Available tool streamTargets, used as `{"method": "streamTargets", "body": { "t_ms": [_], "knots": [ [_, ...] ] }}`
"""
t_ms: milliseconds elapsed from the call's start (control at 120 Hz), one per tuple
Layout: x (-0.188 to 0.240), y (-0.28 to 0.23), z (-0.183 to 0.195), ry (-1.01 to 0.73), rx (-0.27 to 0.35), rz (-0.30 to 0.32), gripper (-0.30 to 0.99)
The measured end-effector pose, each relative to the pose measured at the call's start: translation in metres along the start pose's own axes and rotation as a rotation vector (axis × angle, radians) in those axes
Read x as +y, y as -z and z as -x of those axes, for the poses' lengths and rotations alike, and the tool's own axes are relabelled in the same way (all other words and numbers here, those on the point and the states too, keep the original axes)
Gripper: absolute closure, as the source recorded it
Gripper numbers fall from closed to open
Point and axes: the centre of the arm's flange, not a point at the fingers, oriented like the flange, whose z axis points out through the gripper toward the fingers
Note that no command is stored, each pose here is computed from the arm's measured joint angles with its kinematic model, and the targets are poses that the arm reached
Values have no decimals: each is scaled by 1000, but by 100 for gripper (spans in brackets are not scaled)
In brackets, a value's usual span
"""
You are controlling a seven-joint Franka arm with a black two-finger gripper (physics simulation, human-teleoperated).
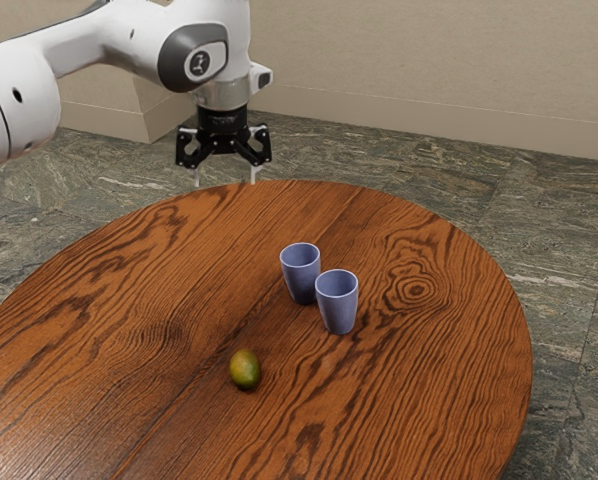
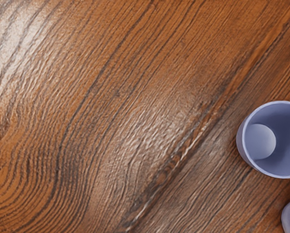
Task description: Place the left cup onto the right cup
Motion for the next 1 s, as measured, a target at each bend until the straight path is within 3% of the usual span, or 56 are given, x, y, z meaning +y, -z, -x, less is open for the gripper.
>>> {"method": "streamTargets", "body": {
  "t_ms": [542,1000],
  "knots": [
    [62,-62,-8,257,32,20,0],
    [98,-98,-25,380,18,98,0]
  ]
}}
